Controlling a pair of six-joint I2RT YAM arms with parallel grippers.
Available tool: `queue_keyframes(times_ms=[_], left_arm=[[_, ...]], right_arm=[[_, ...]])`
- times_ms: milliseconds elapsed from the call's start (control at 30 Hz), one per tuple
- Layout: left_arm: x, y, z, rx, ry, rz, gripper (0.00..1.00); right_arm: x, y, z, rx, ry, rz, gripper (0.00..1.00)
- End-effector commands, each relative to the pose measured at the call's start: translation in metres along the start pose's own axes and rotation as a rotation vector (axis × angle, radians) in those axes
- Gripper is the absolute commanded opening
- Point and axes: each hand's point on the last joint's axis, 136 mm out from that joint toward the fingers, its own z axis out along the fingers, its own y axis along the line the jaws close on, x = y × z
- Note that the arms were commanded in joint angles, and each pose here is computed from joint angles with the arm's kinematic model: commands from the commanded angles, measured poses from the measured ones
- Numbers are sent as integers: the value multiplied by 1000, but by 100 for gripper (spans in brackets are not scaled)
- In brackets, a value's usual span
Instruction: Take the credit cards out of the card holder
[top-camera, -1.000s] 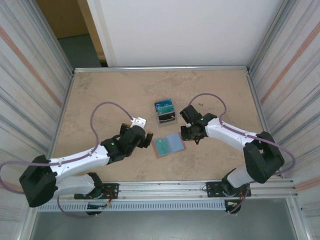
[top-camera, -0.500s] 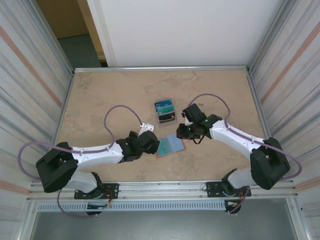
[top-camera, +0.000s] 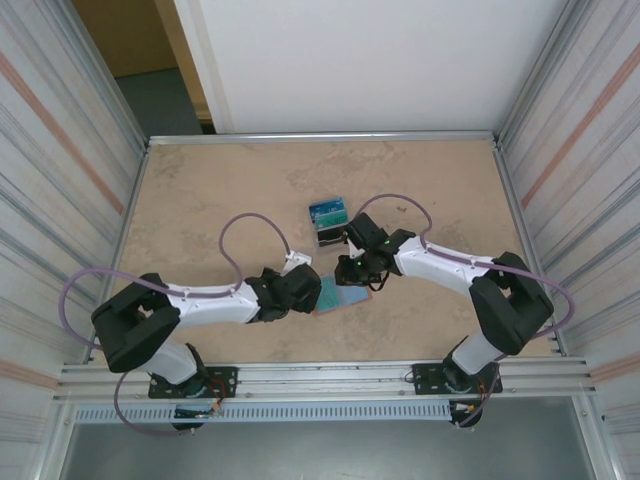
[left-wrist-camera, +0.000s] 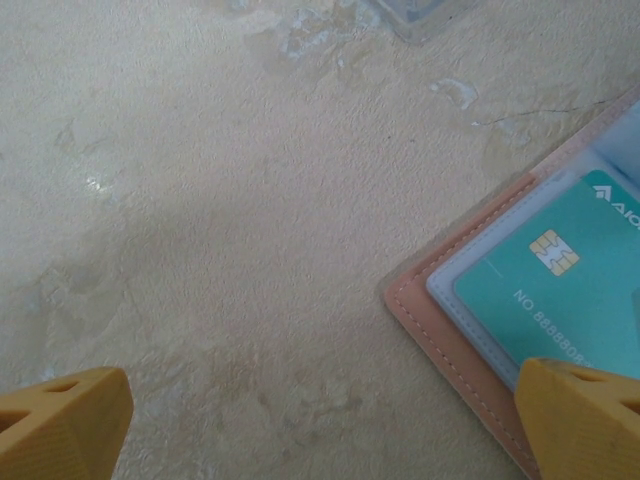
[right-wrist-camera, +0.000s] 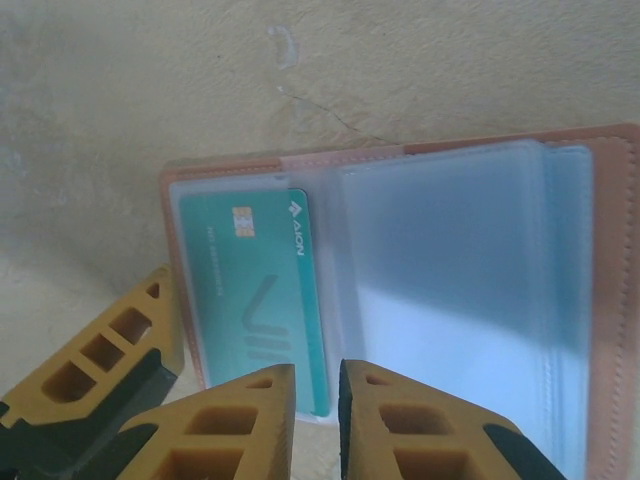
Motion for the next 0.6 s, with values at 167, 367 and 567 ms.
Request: queue_keyframes(times_ms=[167,367,567], left_arm=[[-4,1,4,-41,14,0,99],[5,7,9,-83,52,30,99],[8,7,11,-92,66,40,99]], right_arm=[[-1,16,19,-98,63,48,19],[1,14,27,-144,91,84,19],[4,6,33,-148,109,109,18]])
